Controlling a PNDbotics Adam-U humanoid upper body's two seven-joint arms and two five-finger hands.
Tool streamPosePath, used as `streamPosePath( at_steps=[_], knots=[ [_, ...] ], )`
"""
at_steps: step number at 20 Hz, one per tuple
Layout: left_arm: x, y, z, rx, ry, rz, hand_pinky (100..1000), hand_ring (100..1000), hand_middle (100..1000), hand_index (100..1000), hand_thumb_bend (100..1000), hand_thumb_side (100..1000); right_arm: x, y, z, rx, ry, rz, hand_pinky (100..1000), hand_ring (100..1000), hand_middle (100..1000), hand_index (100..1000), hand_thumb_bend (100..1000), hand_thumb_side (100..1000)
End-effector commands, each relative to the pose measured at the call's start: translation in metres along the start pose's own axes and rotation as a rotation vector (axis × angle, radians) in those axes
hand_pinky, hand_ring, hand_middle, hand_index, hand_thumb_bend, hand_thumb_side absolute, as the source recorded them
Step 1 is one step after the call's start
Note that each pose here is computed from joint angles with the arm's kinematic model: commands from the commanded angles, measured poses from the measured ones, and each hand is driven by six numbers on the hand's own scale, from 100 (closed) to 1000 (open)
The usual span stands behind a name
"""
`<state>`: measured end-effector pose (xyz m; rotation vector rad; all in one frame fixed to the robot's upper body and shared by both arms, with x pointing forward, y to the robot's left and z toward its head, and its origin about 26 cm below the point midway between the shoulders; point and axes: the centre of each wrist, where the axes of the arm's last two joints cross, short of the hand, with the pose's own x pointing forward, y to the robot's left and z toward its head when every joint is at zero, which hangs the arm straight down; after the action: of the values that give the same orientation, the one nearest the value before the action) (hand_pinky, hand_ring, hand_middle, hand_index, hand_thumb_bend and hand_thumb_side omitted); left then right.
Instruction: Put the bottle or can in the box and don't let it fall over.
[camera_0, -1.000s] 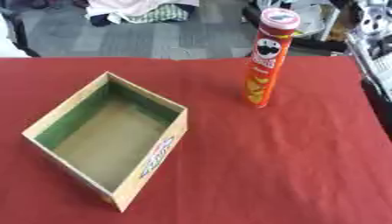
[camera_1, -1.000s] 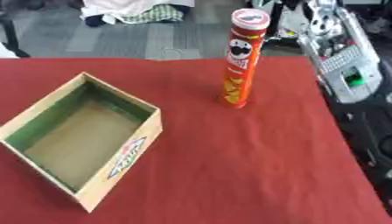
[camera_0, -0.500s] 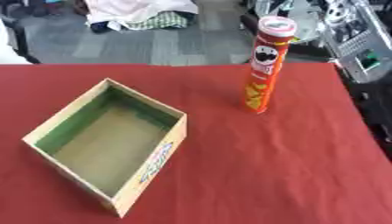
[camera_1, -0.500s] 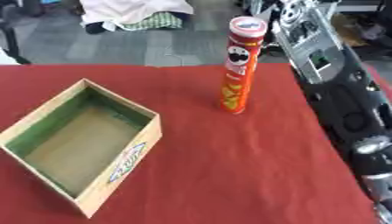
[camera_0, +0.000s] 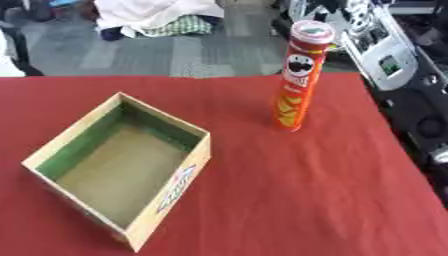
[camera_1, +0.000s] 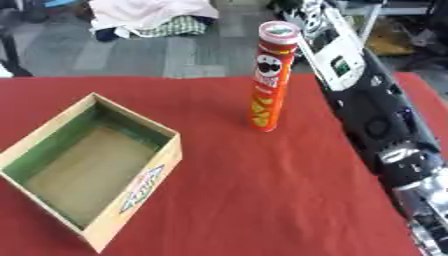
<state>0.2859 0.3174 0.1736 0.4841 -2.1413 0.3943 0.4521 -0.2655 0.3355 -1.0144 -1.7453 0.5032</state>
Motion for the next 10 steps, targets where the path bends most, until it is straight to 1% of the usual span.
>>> streamPosePath(
  at_steps=[1, 5, 10],
  knots=[
    [0.007, 0.003, -0.005, -0.012, -0.031, -0.016, 802, 826, 786, 699, 615, 420, -0.001, -0.013, -0.006, -0.017, 0.0, 0.036, 812, 924, 915, 857, 319, 1000],
    [0.007, 0.003, -0.004, -0.011, -0.03, -0.016, 802, 826, 786, 699, 615, 420, -0.009, -0.013, -0.007, 0.009, 0.017, 0.067, 836, 936, 922, 862, 322, 1000],
    [0.006, 0.003, -0.004, -0.01, -0.03, -0.016, 802, 826, 786, 699, 615, 420, -0.018, -0.014, -0.006, 0.038, 0.033, 0.086, 844, 940, 924, 866, 320, 1000]
  ],
)
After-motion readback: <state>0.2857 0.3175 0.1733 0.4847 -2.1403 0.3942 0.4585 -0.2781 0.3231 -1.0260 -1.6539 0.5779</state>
